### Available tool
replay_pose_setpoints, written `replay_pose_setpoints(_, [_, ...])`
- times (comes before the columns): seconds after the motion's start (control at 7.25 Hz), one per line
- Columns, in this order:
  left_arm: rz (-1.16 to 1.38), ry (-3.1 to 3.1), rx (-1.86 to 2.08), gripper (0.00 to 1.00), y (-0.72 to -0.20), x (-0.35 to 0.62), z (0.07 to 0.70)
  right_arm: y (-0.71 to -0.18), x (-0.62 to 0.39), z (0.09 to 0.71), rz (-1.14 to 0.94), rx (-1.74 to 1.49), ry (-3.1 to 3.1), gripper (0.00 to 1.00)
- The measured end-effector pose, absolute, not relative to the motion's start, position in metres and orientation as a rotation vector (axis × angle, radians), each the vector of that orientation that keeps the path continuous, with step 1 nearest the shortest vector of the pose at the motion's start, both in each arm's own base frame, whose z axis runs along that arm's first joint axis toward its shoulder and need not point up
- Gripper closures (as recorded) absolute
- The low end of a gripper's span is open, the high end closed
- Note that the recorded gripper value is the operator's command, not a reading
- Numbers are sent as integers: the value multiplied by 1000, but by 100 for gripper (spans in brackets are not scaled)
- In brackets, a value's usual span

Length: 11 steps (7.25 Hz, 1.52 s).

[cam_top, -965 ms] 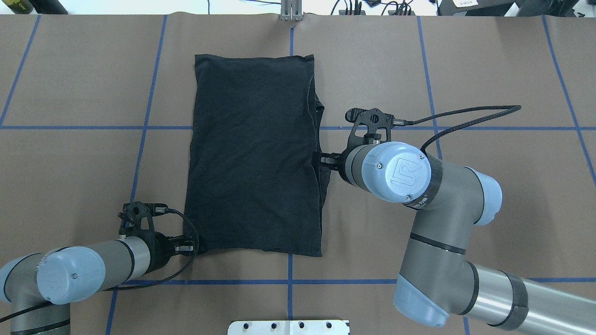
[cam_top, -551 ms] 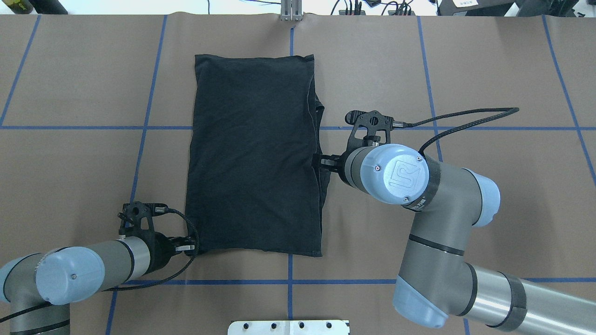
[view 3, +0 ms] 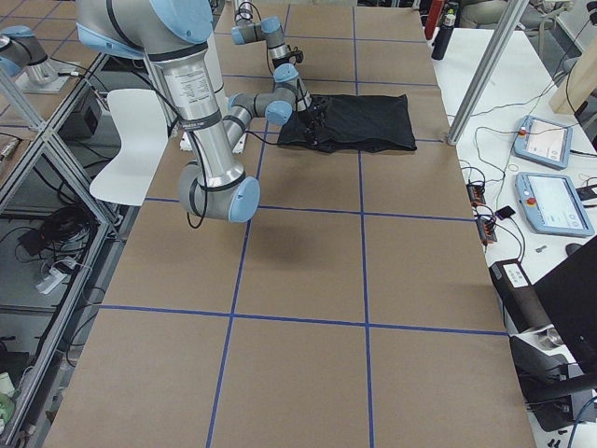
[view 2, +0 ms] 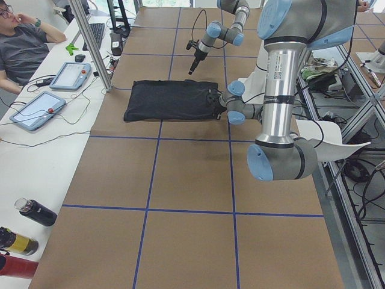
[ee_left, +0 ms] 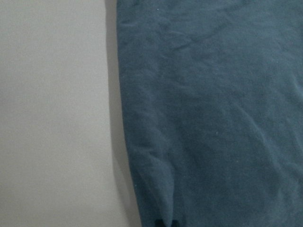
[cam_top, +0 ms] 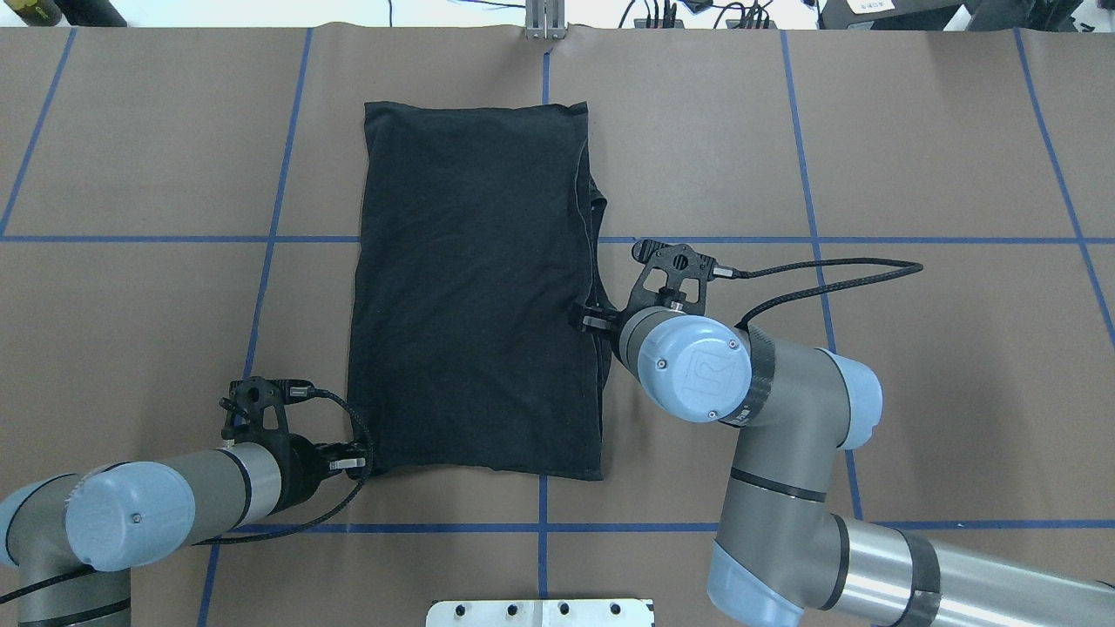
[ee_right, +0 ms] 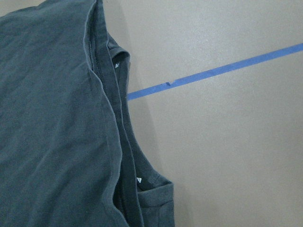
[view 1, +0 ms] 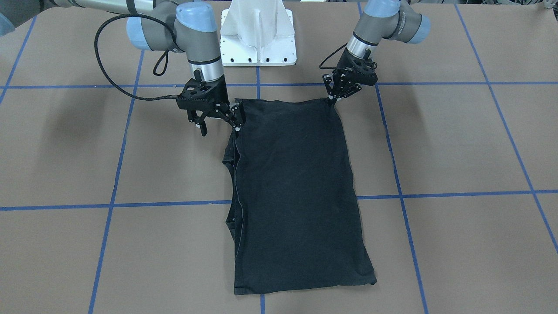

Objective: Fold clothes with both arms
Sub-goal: 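Slide the right gripper down the folded edge toward the robot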

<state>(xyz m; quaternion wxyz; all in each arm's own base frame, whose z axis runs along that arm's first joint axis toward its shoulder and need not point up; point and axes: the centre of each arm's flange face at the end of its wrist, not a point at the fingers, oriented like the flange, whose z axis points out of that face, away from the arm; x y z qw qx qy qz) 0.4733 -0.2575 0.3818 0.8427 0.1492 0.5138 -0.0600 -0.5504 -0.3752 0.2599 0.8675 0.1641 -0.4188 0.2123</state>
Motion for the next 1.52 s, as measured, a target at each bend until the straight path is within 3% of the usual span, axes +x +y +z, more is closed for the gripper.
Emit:
replay_pose_setpoints(0.83, [-133,1086,311,100,-257,473,382,-393,-610,268,498,361,-878,36])
replay_pose_setpoints(1.52, [-133,1084,311,100,-258,474,383,-377,-614,271,481,364,-877,37])
